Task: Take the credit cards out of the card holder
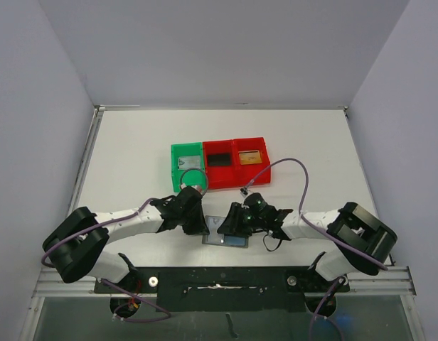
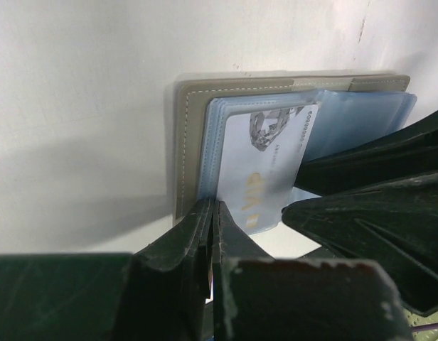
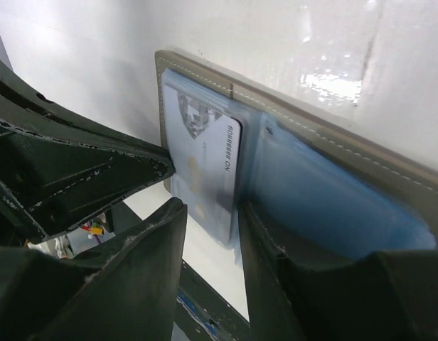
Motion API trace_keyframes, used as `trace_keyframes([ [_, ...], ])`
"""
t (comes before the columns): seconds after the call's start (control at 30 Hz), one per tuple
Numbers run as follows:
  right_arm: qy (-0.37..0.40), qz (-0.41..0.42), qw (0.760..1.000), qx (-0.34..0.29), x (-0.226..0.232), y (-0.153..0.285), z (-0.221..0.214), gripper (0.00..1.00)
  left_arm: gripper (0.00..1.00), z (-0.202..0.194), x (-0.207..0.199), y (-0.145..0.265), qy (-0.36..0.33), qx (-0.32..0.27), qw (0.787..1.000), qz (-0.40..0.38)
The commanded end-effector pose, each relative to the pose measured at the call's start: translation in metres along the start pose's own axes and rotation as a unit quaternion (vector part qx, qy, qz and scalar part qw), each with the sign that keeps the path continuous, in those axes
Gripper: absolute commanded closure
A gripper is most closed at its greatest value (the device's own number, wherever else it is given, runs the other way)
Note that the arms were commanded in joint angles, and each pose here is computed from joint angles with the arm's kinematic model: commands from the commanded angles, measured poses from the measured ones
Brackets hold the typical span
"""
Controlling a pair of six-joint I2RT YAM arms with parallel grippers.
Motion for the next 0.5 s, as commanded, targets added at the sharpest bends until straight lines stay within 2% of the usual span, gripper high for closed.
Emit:
trace_keyframes([
  [0.0, -0.001, -0.031, 0.999, 0.008, -0.001, -0.012, -0.005, 0.62, 1.00, 0.004, 0.002, -0.004, -0.006, -0.011, 1.000, 0.009],
  [0.13, 0.027, 0.007, 1.000, 0.004, 0.019, -0.022, -0.006, 0.69, 1.00, 0.001, 0.001, -0.006, 0.000, -0.005, 1.000, 0.001],
  [0.3, 0.016, 0.052, 0.998, -0.027, 0.026, -0.014, 0.000, 0.98, 1.00, 0.000, 0.003, -0.006, 0.008, -0.004, 1.000, 0.003],
  [0.47, 0.021, 0.055, 0.997, -0.039, 0.023, -0.002, 0.006, 1.00, 1.00, 0.000, 0.006, -0.006, 0.015, -0.008, 1.000, 0.006],
])
Point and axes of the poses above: each gripper's point midway between its finger pads, its own y axis back along the fingers, its own x axis along the line the jaws close on, z = x × y, the point moved 4 cm from there along y, back along the fingers, and after that the axes turned 12 degrees about y, right-handed, at the moved point
